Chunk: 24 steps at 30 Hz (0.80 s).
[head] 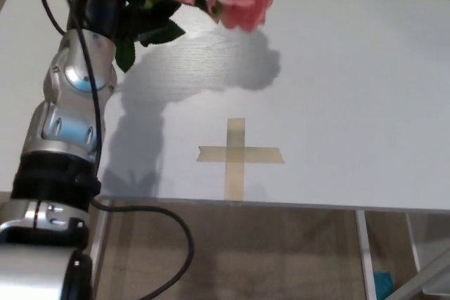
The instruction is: Use the left hand to pick up the rose and passes it to a human.
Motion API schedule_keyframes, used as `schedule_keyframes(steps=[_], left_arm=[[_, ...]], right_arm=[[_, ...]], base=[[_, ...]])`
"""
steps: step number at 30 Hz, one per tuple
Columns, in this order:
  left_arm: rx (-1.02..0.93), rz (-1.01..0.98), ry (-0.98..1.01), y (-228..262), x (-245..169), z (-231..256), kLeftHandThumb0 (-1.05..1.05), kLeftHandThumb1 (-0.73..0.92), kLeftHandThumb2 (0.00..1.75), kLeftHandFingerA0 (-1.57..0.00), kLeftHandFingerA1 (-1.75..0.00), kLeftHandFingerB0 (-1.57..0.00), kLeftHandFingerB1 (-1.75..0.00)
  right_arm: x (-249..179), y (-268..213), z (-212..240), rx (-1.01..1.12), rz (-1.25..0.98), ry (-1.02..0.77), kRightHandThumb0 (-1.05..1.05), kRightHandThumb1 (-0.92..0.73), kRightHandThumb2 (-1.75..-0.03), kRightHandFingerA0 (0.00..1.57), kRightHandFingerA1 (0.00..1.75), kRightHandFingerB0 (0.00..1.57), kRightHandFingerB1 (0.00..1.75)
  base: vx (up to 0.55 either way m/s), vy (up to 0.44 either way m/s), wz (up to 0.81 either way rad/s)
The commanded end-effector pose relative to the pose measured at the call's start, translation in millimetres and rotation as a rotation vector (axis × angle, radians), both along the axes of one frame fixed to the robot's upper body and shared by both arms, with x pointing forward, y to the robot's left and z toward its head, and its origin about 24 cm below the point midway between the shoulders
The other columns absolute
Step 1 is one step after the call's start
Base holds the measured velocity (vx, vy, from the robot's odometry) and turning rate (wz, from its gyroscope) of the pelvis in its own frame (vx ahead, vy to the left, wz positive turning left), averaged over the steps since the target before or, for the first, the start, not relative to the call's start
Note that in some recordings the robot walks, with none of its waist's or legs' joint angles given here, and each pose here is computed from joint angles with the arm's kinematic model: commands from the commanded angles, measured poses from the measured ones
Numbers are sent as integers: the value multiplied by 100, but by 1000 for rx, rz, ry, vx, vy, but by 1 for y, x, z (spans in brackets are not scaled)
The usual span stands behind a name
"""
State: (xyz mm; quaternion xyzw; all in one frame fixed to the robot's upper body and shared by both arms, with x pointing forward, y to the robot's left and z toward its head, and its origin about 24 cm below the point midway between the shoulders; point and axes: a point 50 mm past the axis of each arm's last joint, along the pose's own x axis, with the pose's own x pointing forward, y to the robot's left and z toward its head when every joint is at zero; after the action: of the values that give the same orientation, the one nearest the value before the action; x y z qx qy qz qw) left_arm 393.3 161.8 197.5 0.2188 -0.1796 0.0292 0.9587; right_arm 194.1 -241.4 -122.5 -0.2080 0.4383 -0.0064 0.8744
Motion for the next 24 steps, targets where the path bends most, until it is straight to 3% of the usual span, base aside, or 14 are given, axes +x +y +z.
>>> schedule_keyframes(steps=[1, 5, 24], left_arm=[[-408, -123, 69, 2, 2, 10, -21, 85, 65, -99, -142, -75, -102], [-498, -152, 76, -1, 2, 15, -20, 85, 65, -101, -144, -77, -100], [-537, -205, 103, -4, -1, 17, -19, 82, 65, -99, -144, -79, -96]], right_arm=[[-14, -3, -6, -13, -10, 38, -32, -70, -61, 67, 44, 51, 38], [-13, -2, -6, -17, -8, 39, -32, -70, -61, 67, 44, 50, 38], [-9, -2, -4, -4, -14, 23, -32, -70, -61, 67, 44, 50, 38]], base=[[0, 0, 0], [0, 0, 0], [0, 0, 0]])
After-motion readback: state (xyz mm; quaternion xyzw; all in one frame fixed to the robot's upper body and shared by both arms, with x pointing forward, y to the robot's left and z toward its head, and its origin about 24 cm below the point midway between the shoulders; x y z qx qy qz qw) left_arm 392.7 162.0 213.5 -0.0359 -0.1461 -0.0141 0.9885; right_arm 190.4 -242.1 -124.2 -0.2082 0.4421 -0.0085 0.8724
